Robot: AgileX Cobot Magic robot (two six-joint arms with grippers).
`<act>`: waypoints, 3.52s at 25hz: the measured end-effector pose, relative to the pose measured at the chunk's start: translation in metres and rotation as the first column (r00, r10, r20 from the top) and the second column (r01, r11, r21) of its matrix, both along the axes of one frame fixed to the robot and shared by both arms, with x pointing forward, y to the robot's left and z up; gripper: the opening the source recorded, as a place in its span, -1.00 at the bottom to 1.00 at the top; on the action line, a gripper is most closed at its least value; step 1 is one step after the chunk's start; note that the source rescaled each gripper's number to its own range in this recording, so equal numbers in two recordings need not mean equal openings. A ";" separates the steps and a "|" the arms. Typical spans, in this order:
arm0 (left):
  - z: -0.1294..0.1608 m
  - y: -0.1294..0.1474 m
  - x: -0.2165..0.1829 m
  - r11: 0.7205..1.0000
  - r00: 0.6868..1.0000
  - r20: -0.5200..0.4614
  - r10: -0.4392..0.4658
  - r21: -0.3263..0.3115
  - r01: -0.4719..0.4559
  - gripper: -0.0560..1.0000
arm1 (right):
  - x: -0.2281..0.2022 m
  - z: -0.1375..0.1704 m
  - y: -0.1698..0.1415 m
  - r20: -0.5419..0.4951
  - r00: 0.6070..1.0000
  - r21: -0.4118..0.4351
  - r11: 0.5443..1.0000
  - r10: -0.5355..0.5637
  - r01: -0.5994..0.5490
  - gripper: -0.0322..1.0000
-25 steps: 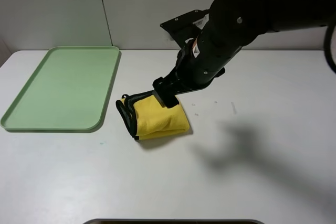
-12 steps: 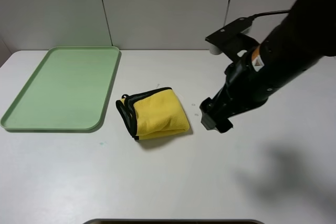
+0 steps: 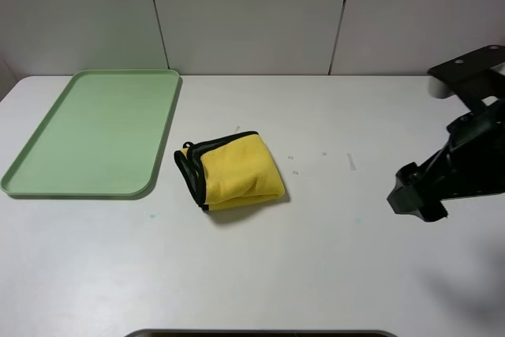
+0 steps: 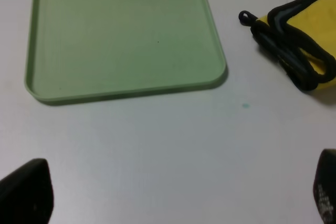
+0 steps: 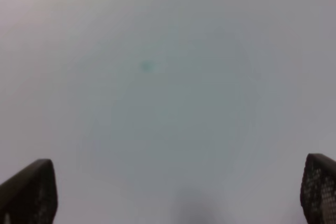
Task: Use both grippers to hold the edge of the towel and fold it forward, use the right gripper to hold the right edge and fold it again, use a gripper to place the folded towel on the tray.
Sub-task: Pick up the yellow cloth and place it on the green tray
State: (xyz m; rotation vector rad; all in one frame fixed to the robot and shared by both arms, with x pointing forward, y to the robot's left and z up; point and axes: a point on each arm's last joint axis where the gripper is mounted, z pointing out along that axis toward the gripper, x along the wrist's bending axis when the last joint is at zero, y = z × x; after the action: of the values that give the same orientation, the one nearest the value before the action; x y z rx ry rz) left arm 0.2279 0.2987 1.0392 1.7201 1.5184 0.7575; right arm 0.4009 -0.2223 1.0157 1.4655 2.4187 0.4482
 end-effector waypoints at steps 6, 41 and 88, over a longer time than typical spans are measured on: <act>0.000 0.000 0.000 1.000 1.000 0.000 0.000 0.000 0.000 1.00 | -0.028 0.021 -0.030 0.041 0.993 0.025 0.994 -0.107 0.106 1.00; 0.000 0.000 0.000 1.000 1.000 0.000 0.003 0.004 -0.003 1.00 | -0.165 0.037 -0.082 0.567 0.738 0.338 0.920 -0.366 0.196 1.00; 0.013 -0.033 0.065 0.922 0.972 -0.223 -0.071 -0.386 -0.021 0.99 | -0.165 0.037 -0.082 0.567 0.738 0.338 0.920 -0.366 0.196 1.00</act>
State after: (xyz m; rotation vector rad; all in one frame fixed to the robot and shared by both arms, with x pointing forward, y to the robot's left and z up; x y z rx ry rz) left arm 0.2929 0.2660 1.0526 1.5592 1.6675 0.2196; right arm 0.2357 -0.3041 1.0529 1.4490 1.6229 1.0213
